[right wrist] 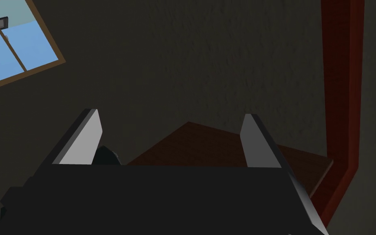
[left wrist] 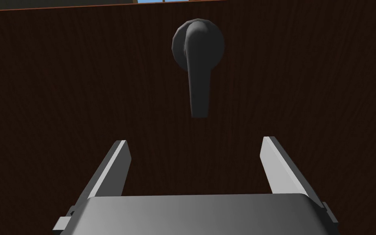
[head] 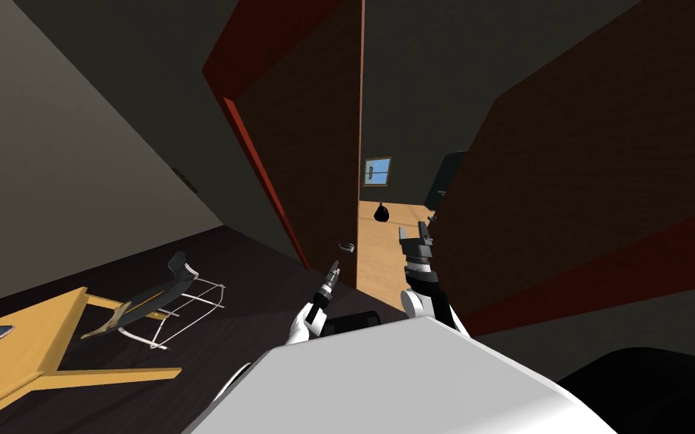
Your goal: Push the door open
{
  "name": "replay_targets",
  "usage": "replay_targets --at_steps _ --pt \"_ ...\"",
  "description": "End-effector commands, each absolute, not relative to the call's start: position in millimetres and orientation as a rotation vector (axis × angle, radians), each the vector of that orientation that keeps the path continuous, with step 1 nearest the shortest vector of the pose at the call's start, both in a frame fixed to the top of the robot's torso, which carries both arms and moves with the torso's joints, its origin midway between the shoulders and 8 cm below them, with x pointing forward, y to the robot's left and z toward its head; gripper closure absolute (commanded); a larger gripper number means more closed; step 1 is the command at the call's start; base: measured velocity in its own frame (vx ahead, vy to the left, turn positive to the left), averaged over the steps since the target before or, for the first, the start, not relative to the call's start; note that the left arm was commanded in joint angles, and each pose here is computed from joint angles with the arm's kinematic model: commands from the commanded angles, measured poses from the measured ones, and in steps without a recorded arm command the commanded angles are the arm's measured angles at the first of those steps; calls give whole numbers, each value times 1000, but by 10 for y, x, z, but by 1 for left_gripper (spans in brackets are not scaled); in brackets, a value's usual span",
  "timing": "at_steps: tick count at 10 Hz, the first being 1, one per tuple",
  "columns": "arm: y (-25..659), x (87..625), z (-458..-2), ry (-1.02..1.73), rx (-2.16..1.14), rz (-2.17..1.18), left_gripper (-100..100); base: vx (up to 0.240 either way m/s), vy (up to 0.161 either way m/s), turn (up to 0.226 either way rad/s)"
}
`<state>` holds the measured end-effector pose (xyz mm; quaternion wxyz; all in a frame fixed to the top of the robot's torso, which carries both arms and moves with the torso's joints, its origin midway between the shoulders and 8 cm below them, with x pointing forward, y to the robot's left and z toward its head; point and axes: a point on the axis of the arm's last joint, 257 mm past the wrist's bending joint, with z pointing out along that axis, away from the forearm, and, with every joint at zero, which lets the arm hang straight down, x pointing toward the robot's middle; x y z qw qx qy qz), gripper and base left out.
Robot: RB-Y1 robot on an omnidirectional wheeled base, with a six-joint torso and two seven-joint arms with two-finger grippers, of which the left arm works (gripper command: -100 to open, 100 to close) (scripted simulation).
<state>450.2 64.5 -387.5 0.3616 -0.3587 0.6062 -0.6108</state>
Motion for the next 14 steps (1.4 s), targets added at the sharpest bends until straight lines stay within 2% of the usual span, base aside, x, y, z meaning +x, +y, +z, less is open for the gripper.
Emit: replay_targets --at_steps 1,10,11,14 --pt "645 4502 -3875 1561 -924 -1573 -100 22 14 -2" --pt "683 4504 -3915 1547 -942 -1553 -100 166 -69 -30" --pt "683 4504 -3915 1547 -942 -1553 100 -9 6 6" --pt "683 4504 -3915 1547 -942 -1553 100 -12 7 -9"
